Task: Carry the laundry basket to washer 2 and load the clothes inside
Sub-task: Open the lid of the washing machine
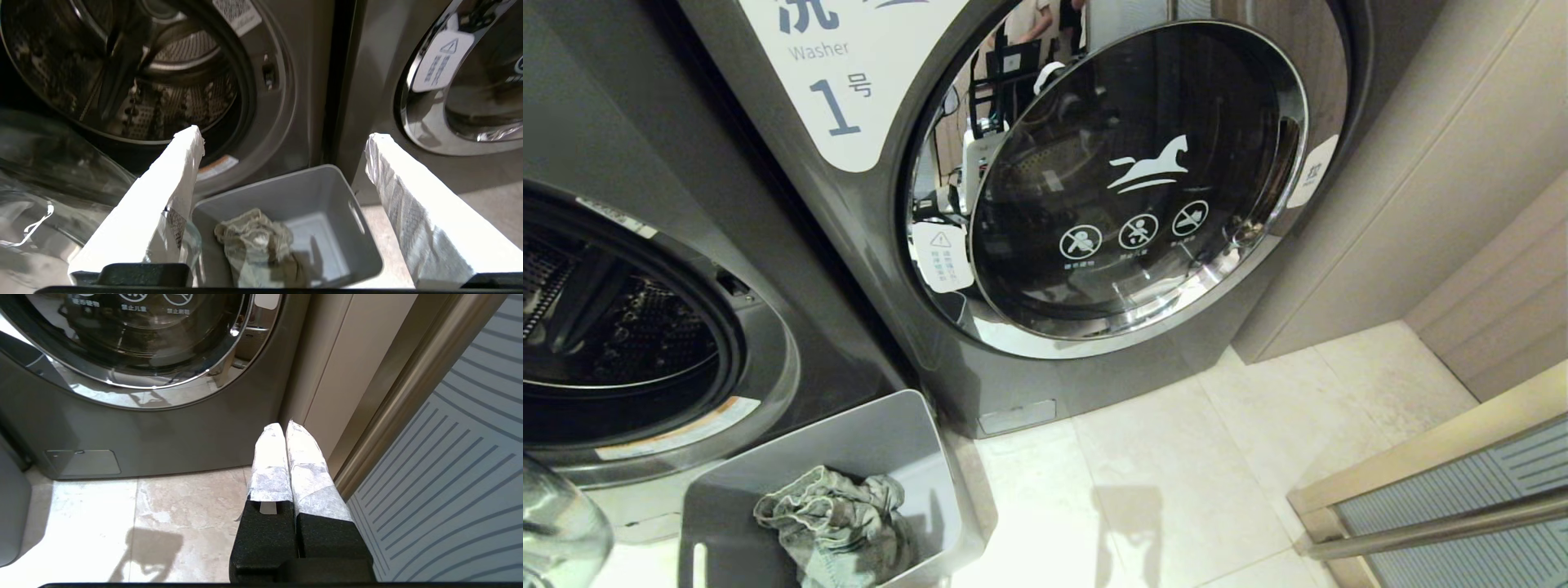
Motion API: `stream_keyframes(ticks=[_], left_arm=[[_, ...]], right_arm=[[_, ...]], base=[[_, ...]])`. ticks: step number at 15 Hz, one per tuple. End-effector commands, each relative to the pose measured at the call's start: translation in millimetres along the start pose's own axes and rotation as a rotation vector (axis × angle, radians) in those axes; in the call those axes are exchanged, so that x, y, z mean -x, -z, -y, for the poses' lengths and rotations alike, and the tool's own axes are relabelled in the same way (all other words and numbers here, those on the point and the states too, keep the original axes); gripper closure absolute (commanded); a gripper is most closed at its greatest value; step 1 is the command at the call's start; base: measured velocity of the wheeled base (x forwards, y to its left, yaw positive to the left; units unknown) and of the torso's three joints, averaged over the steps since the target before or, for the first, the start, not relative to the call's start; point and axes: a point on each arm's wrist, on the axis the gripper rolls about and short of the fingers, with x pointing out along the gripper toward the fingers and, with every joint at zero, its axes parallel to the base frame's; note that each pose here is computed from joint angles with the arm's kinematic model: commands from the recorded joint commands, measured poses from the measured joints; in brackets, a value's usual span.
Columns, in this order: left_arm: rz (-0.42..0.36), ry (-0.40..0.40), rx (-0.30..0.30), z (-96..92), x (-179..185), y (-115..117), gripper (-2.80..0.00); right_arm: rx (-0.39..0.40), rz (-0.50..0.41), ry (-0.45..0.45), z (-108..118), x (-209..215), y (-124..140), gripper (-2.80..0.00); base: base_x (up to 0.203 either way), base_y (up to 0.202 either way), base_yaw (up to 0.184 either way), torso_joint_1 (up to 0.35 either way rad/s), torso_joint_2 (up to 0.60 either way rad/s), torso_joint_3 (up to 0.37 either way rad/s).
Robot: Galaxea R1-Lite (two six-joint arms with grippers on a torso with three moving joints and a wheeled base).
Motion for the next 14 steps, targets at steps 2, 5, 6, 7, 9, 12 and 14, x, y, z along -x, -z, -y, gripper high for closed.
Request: stream_keyframes(ticks=[2, 5, 6, 7, 9, 12, 14], left_arm=[[-0.011, -0.011, 0.005, 1.0, 0, 0, -2.80], [-0.016, -0.013, 0.009, 0.0, -1, -1, -2.80], [-0.018, -0.037, 0.009, -0.5, -3, -3, -2.80], [-0.031, -0.089, 0.014, -1.9, -7, -5, -2.80], [-0.088, -0.199, 0.051, -7.5, -17, -10, -2.80], [-0.210, -0.349, 0.136, -25.4, -33, -21, -2.80], [-0.291, -0.400, 0.162, -35.3, -40, -24, -2.80]], right_arm=[[-0.001, -0.038, -0.008, -2, -1, 11, 0.00], [0.000, -0.037, -0.008, -2, -1, 11, 0.00], [0.000, -0.037, -0.008, -2, -1, 11, 0.00], [0.000, -0.037, -0.008, -2, -1, 11, 0.00], [0.000, -0.037, -0.008, -2, -1, 11, 0.00], [0.000, -0.037, -0.008, -2, -1, 11, 0.00], [0.000, -0.037, -0.008, -2, -1, 11, 0.00]], base=[[0.000, 0.000, 0.000, 0.000, 0.00, 0.000], [0.000, 0.000, 0.000, 0.000, 0.00, 0.000], [0.000, 0.000, 0.000, 0.000, 0.00, 0.000], [0.000, 0.000, 0.000, 0.000, 0.00, 0.000], [0.000, 0.000, 0.000, 0.000, 0.00, 0.000], [0.000, 0.000, 0.000, 0.000, 0.00, 0.000], [0.000, 0.000, 0.000, 0.000, 0.00, 0.000]])
